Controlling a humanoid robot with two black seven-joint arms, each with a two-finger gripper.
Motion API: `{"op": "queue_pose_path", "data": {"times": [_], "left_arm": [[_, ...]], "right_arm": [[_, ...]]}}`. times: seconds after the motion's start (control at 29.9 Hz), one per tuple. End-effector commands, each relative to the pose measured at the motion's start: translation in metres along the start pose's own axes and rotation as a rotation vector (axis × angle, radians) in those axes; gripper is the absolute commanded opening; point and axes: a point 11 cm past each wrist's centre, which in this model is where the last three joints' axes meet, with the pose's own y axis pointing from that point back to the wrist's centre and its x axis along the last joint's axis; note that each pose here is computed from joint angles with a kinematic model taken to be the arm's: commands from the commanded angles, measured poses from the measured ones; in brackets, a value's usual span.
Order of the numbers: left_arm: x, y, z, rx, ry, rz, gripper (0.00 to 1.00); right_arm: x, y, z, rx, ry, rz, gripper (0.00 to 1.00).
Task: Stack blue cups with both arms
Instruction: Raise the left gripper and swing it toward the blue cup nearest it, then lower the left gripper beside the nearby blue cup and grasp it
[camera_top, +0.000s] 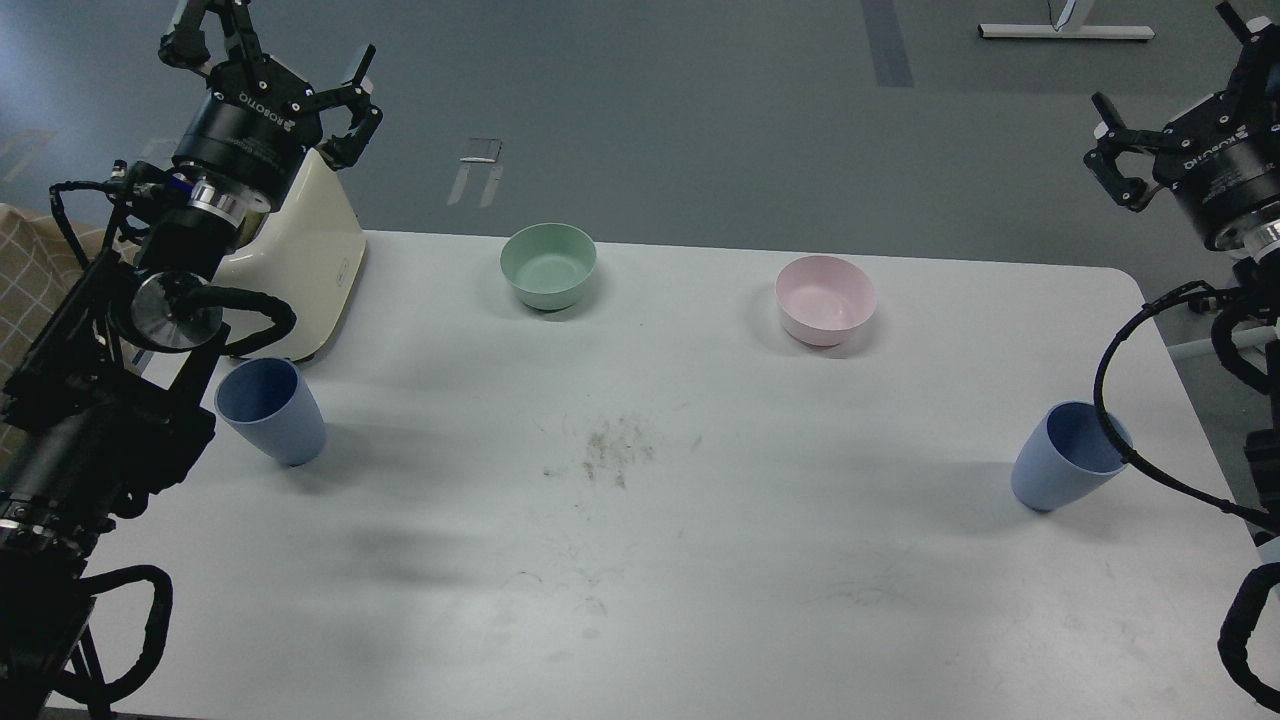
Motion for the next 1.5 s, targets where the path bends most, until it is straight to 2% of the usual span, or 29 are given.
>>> {"op": "queue_pose_path", "data": {"times": [0.0, 0.2, 0.53, 0.64, 0.9, 1.0, 1.17, 1.2, 1.37, 1.47], "left_arm": [[-0.001, 0.0, -0.001, 0.002, -0.002, -0.002, 0.97], [-0.003, -0.002, -0.001, 0.017, -0.013, -0.011, 0.98], [-0.003, -0.005, 0.025, -0.009, -0.082, -0.031, 0.98], [-0.005, 0.001, 0.048, 0.007, -0.206, -0.063, 0.97], [-0.037, 0.051, 0.061, 0.214, -0.728, -0.267, 0.95], [-0.041, 0.059, 0.069, 0.228, -0.849, -0.307, 0.93], [-0.056, 0.071, 0.077, 0.349, -1.202, -0.441, 0.86], [-0.056, 0.071, 0.077, 0.35, -1.202, -0.442, 0.86], [-0.024, 0.106, 0.069, 0.654, -1.589, -0.524, 0.85], [-0.016, 0.113, 0.064, 0.715, -1.663, -0.544, 0.85]], "right_arm": [[-0.01, -0.004, -0.003, 0.003, 0.015, -0.03, 1.0], [-0.008, -0.003, -0.006, 0.004, 0.022, -0.025, 1.0], [-0.001, 0.003, -0.025, 0.028, 0.05, -0.009, 1.0], [0.001, 0.005, -0.027, 0.037, 0.046, -0.003, 1.0], [0.008, 0.01, -0.025, 0.045, 0.032, 0.014, 1.0], [0.009, 0.011, -0.024, 0.043, 0.03, 0.018, 1.0], [0.015, 0.017, -0.018, 0.036, 0.027, 0.033, 1.0], [0.015, 0.017, -0.018, 0.036, 0.027, 0.033, 1.0], [0.019, 0.021, -0.025, 0.066, 0.017, 0.045, 1.0], [0.022, 0.023, -0.025, 0.068, 0.013, 0.053, 1.0]]}}
